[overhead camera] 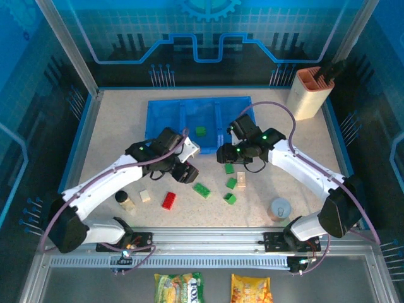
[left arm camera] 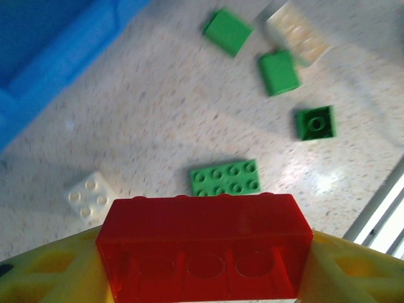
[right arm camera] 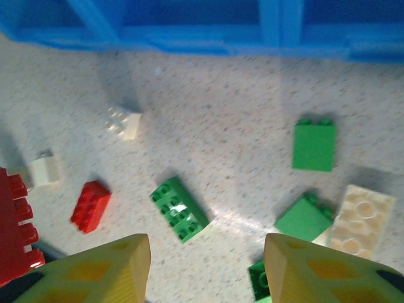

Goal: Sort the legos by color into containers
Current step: Place the lego in the container.

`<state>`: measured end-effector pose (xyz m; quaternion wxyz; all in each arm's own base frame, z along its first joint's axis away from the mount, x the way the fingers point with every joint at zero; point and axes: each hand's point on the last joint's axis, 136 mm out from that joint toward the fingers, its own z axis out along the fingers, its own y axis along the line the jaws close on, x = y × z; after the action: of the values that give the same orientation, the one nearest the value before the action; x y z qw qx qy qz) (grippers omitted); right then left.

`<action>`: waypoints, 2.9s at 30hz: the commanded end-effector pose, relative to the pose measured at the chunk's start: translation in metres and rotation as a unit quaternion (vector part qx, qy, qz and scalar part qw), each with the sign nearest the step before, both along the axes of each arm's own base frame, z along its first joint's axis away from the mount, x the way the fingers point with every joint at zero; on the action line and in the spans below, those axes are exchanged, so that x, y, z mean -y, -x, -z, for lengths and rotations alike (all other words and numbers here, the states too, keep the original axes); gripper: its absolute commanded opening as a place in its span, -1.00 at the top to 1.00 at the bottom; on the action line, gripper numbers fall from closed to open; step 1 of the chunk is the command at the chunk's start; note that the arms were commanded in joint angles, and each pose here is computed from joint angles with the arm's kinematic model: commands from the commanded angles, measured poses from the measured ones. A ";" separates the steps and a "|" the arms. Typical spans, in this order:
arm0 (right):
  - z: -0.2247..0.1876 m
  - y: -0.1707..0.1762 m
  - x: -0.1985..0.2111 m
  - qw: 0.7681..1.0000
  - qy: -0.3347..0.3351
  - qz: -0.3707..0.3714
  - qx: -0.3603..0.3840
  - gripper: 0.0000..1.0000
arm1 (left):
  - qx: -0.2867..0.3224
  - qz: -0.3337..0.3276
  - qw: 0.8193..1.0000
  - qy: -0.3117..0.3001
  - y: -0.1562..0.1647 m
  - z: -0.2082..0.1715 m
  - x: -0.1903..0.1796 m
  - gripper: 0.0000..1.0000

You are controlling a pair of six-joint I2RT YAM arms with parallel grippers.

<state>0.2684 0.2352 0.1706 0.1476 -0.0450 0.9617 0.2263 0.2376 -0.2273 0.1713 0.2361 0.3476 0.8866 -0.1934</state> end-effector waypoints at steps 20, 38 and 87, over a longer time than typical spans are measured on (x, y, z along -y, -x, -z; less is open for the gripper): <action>-0.051 0.069 -0.094 0.965 -0.178 -0.136 -0.137 -0.18 | 0.161 0.232 0.954 0.102 0.059 -0.034 0.019 0.01; -0.035 0.093 -0.120 0.956 -0.175 -0.163 -0.171 0.06 | 0.161 0.227 0.955 0.098 0.058 -0.033 0.018 -0.08; 0.011 -0.080 0.051 0.987 0.155 -0.008 -0.044 0.44 | -0.008 -0.141 0.986 0.087 -0.024 -0.026 -0.056 -0.61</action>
<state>0.3376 0.2102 0.1695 0.1021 -0.0497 0.9822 0.1498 0.2613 -0.1838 0.2032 0.3130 0.2544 0.8862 -0.2281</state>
